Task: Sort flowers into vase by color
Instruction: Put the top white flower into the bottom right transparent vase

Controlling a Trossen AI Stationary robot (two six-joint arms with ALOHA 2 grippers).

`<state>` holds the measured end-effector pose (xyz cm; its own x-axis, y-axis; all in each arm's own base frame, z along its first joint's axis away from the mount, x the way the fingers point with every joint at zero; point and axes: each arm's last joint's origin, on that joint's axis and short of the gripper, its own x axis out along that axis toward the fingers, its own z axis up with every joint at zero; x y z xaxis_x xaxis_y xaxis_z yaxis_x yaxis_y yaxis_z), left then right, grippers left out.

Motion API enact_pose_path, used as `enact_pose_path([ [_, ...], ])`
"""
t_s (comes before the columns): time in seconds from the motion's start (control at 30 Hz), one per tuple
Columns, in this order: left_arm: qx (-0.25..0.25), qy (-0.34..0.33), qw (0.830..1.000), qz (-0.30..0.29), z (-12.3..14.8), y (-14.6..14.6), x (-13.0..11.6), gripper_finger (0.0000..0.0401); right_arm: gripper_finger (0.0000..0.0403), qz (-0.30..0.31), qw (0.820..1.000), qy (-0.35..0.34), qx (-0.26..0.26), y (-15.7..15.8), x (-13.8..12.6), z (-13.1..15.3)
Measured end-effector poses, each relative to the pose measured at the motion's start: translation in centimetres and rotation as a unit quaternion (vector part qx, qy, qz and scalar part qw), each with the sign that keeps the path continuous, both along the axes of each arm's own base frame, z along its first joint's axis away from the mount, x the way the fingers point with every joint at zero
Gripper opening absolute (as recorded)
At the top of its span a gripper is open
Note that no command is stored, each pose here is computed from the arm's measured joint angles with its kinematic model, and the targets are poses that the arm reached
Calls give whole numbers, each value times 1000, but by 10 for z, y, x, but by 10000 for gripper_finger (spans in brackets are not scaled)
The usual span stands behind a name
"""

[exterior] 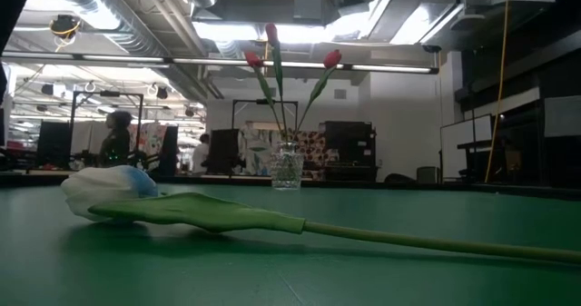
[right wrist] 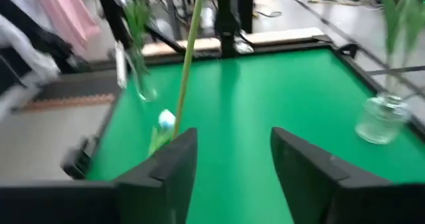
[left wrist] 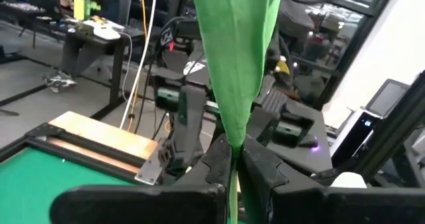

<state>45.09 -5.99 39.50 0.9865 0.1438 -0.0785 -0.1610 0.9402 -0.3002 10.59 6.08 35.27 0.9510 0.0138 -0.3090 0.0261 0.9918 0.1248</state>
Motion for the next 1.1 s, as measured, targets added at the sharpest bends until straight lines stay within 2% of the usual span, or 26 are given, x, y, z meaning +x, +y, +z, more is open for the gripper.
enact_pose_path([
  [0.07, 5, 0, 1000, 0, 0, 0, 0, 16, 210, 18, 999, -22, 27, -1, 5, 5],
  [0.2, 11, 12, 1000, 3, -6, 2, 1, 17, 226, 31, 999, -38, 15, -1, 32, 8],
  [0.33, 12, 22, 1000, 7, -8, 4, 1, 17, 229, 33, 998, -56, 25, -9, 50, 10],
  [0.5, 24, 26, 999, 17, -8, 5, 1, 17, 229, 50, 996, -44, 52, -18, 60, 8],
  [0.77, 29, 30, 998, 37, -9, 10, 1, 17, 230, 51, 995, -60, 55, -20, 58, 11],
  [1.1, 28, 30, 998, 40, -9, 14, 1, 17, 179, 30, 998, -38, 32, -18, 71, 3],
])
